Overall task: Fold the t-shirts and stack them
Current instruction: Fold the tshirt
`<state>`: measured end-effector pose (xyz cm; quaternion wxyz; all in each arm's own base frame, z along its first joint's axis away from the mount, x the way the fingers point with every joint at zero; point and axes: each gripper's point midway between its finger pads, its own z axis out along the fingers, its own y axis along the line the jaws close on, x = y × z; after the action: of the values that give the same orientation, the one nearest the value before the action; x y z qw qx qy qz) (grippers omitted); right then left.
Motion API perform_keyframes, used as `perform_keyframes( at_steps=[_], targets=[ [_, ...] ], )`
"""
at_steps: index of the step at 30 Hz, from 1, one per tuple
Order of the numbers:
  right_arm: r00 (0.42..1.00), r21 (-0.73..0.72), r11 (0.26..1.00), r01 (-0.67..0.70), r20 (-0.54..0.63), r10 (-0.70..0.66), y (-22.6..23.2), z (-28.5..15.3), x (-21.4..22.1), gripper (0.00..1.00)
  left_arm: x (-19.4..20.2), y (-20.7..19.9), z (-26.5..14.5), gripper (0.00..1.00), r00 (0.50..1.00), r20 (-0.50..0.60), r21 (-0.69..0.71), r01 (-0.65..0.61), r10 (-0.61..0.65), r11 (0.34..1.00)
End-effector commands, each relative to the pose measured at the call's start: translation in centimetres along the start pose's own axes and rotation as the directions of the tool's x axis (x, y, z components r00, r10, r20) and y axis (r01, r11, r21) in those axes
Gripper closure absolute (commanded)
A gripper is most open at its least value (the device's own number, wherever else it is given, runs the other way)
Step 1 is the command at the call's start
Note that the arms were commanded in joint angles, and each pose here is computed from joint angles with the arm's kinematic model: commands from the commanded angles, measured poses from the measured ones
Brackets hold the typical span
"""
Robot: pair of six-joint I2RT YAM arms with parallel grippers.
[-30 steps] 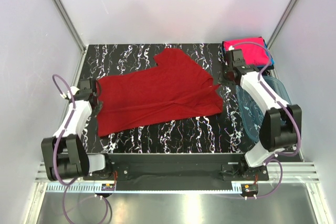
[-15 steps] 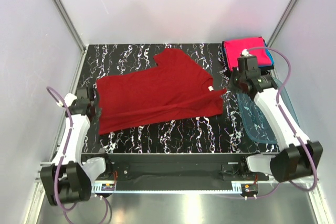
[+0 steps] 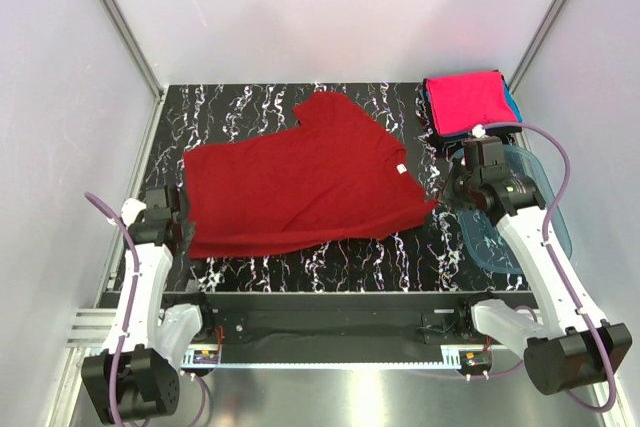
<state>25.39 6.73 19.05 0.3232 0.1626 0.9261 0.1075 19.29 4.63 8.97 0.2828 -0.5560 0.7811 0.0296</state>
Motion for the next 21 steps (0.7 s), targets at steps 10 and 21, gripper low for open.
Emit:
perform_keyframes(
  at_steps=[10,21],
  targets=[
    [0.996,0.012,0.999,0.044,0.08,-0.045,3.1,5.6,-6.8,1.0,-4.3,-1.8,0.9,1.0,0.993,0.12,-0.11,0.017,-0.003,0.994],
    [0.996,0.057,0.995,0.079,0.042,-0.081,4.4,10.8,-9.4,1.0,-4.9,-3.7,3.4,0.96,0.992,0.117,-0.119,-0.041,0.055,0.992]
  ],
)
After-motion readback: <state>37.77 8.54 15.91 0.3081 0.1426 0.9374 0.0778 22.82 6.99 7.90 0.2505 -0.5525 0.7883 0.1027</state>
